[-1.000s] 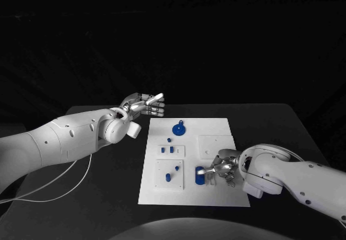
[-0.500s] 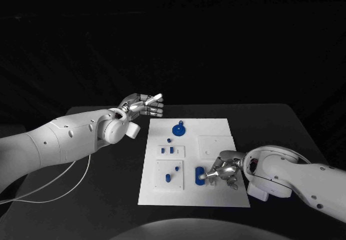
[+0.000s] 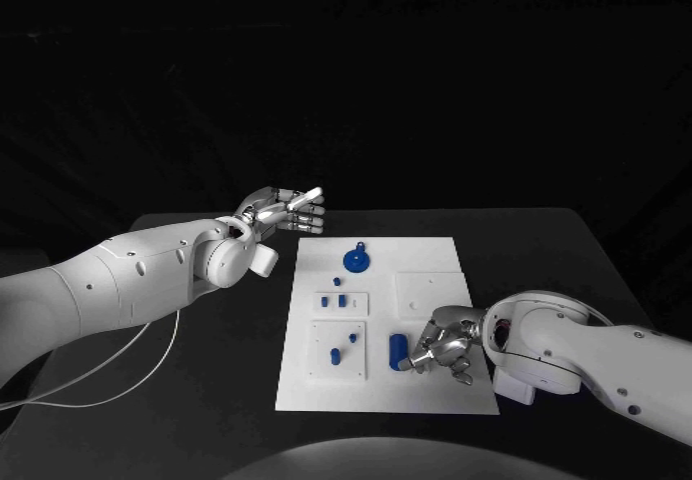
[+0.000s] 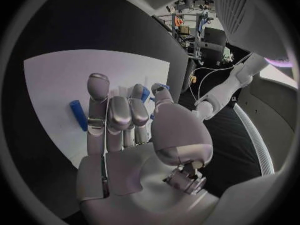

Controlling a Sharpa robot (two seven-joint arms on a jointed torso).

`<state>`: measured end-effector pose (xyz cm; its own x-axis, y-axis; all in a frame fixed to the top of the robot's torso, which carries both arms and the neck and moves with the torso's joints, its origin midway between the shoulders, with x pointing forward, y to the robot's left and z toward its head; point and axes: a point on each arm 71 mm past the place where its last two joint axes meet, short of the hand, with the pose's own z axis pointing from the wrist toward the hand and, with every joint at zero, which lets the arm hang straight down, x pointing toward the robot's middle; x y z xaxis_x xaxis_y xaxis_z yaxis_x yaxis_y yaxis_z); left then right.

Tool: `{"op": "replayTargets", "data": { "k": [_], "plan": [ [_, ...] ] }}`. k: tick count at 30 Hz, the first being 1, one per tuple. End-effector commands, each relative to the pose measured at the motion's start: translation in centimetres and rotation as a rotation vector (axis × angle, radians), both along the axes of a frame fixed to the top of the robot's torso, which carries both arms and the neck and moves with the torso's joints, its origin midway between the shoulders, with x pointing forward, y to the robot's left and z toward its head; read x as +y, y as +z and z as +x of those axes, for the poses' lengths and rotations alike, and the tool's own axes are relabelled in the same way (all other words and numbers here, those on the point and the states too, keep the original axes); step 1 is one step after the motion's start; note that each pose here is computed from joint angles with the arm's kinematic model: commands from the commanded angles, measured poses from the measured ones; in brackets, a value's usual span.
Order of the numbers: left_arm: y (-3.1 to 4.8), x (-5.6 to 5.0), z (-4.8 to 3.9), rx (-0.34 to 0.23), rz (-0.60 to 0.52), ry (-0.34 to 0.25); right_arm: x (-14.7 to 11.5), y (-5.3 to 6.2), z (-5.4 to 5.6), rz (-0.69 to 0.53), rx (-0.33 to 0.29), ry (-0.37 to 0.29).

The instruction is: Assemble the parts on the task board

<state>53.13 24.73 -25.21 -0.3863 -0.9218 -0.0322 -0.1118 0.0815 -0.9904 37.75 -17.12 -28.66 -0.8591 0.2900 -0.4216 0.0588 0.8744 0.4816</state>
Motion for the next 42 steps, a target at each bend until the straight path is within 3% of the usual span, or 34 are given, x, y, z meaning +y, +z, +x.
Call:
{"op": "replayTargets", "data": {
  "k": [1, 20, 42],
  "plan": [
    [0.07, -0.3, -0.03, -0.005, -0.01, -0.015, 0.0, -0.3, 0.0, -0.019, 0.008, 0.0],
    [0.01, -0.7, -0.03, 0.002, -0.009, -0.02, -0.1, -1.2, 0.6, -0.066, -0.026, -0.077],
    [-0.06, -0.6, -0.08, 0.01, 0.001, -0.021, 0.3, -2.1, 0.2, -0.08, 0.017, -0.028]
  ]
}}
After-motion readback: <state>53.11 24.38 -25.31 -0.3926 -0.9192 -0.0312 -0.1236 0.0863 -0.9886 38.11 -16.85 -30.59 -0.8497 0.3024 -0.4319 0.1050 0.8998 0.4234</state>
